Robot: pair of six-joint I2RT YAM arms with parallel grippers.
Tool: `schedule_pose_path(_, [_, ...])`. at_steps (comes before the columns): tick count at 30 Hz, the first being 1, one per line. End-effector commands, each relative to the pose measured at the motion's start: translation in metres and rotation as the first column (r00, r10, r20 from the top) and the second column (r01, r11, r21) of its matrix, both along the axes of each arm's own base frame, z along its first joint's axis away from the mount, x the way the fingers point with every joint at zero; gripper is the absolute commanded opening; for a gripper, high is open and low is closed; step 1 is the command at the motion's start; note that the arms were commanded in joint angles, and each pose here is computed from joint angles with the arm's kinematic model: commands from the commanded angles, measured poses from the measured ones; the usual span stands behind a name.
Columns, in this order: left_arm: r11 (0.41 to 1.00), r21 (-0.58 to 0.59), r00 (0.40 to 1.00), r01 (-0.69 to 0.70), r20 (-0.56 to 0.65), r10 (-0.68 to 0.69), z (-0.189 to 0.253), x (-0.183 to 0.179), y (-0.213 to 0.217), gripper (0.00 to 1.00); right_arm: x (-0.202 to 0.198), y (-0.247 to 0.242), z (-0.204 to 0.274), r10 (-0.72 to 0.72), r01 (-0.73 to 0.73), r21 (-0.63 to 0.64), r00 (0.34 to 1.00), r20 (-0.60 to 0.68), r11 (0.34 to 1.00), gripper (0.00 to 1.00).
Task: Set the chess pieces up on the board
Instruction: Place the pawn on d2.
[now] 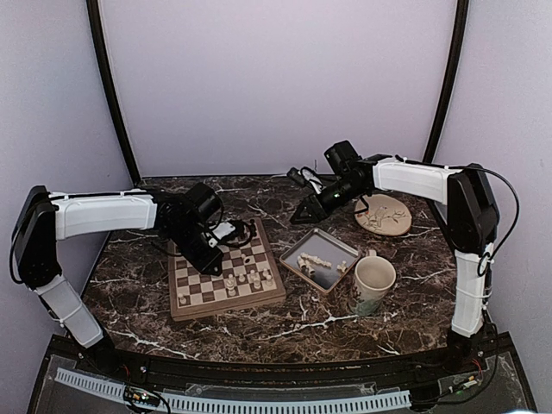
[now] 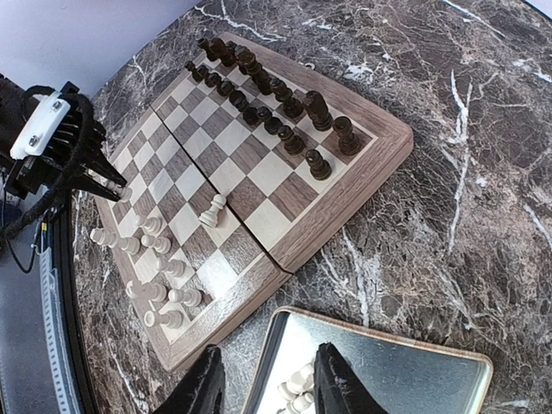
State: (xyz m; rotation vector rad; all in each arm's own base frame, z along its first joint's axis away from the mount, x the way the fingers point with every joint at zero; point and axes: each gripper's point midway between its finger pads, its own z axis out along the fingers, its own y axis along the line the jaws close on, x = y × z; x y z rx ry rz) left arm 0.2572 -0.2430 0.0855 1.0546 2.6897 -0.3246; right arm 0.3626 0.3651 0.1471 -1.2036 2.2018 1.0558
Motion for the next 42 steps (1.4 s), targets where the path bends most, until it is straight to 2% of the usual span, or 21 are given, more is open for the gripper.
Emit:
schedule_pose_path(1, [1.000,-0.009,0.999,0.015,-0.038,-0.015,-0.004,-0.010,0.001,0.07,-0.003,-0.001,0.010,0.010,-0.010,0.006,0.999,0.039,1.000,0.36])
schedule_pose_path(14, [0.999,0.022,0.996,0.023,-0.087,-0.021,-0.023,-0.017,0.004,0.07,-0.002,-0.002,0.009,0.010,-0.010,-0.006,0.999,0.049,1.000,0.36])
schedule_pose_path(33, [0.998,0.053,0.995,0.026,-0.097,-0.021,-0.039,-0.015,0.002,0.10,-0.002,-0.003,0.003,0.012,-0.011,-0.017,0.999,0.043,1.000,0.36])
schedule_pose_path(42, [0.997,0.071,0.996,0.024,-0.093,-0.018,-0.039,-0.015,0.005,0.23,-0.002,-0.003,0.002,0.014,-0.013,-0.018,0.999,0.040,1.000,0.36])
